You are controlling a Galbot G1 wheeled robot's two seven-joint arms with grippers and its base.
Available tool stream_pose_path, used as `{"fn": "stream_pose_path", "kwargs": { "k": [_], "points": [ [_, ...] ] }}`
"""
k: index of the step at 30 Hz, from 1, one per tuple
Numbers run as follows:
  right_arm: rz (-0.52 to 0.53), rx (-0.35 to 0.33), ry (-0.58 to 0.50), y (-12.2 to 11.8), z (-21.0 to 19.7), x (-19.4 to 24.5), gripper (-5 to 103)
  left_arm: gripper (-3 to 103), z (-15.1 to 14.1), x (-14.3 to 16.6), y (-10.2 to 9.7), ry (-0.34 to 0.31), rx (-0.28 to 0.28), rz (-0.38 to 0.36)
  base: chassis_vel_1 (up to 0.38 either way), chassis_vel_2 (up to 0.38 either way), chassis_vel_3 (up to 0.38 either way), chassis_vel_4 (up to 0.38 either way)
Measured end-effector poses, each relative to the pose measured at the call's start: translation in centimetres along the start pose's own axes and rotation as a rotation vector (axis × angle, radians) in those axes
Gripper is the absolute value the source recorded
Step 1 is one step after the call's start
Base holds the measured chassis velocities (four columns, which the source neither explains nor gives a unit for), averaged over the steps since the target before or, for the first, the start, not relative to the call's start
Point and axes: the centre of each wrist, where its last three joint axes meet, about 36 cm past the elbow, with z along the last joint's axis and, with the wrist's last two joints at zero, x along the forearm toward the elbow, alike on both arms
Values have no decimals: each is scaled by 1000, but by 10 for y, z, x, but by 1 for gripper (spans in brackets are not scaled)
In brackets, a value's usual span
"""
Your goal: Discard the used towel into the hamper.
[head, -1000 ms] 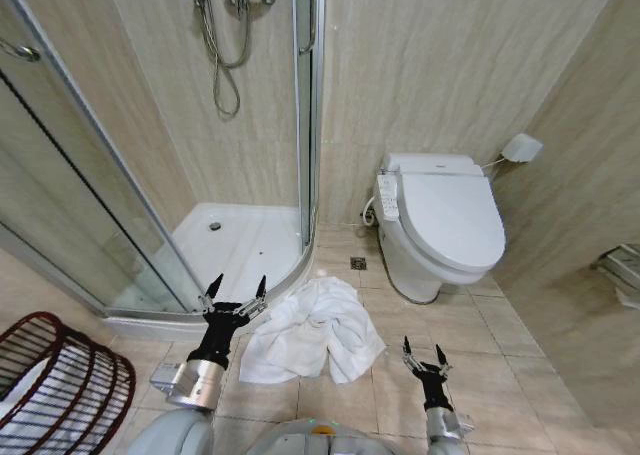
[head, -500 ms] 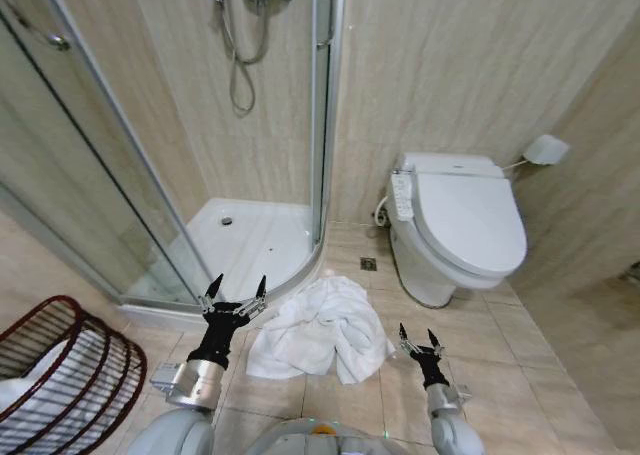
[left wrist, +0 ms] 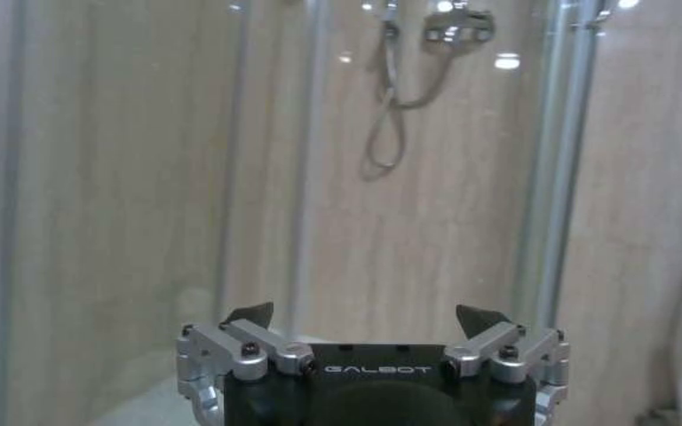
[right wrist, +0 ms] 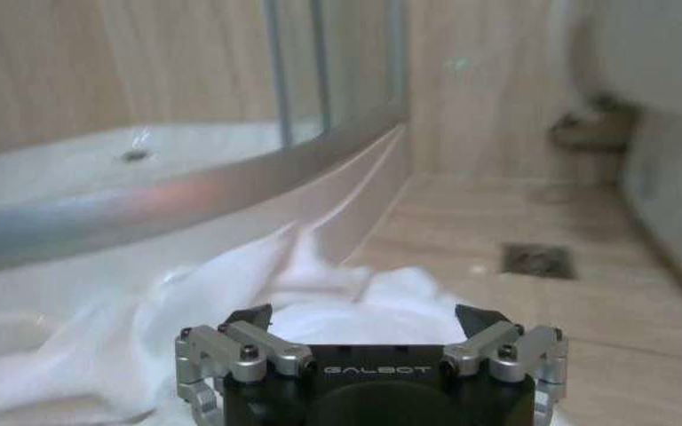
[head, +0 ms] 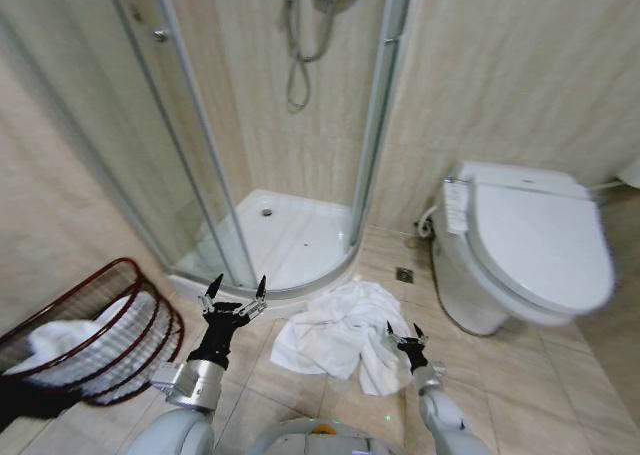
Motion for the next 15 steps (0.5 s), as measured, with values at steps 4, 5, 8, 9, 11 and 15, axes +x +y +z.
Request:
{"fn": "stream_pose_path", "kwargs": {
  "k": [4, 5, 8, 9, 11, 15],
  "points": [
    [24, 12, 52, 1, 12, -18, 100, 100, 0, 0, 0, 0, 0, 0, 85, 84, 81, 73],
    [33, 18, 69, 0, 16, -21, 100, 100, 0, 0, 0, 0, 0, 0, 0, 0, 0, 0],
    [54, 16, 114, -4, 23, -27, 100, 100, 0, 0, 0, 0, 0, 0, 0, 0, 0, 0],
    [67, 11, 128, -6, 25, -30, 100, 100, 0, 0, 0, 0, 0, 0, 0, 0, 0, 0],
    [81, 4, 147, -10, 27, -34, 100, 100, 0, 0, 0, 0, 0, 0, 0, 0, 0, 0],
    [55, -40, 191, -19, 28, -41, 100, 100, 0, 0, 0, 0, 0, 0, 0, 0, 0, 0]
  ]
}}
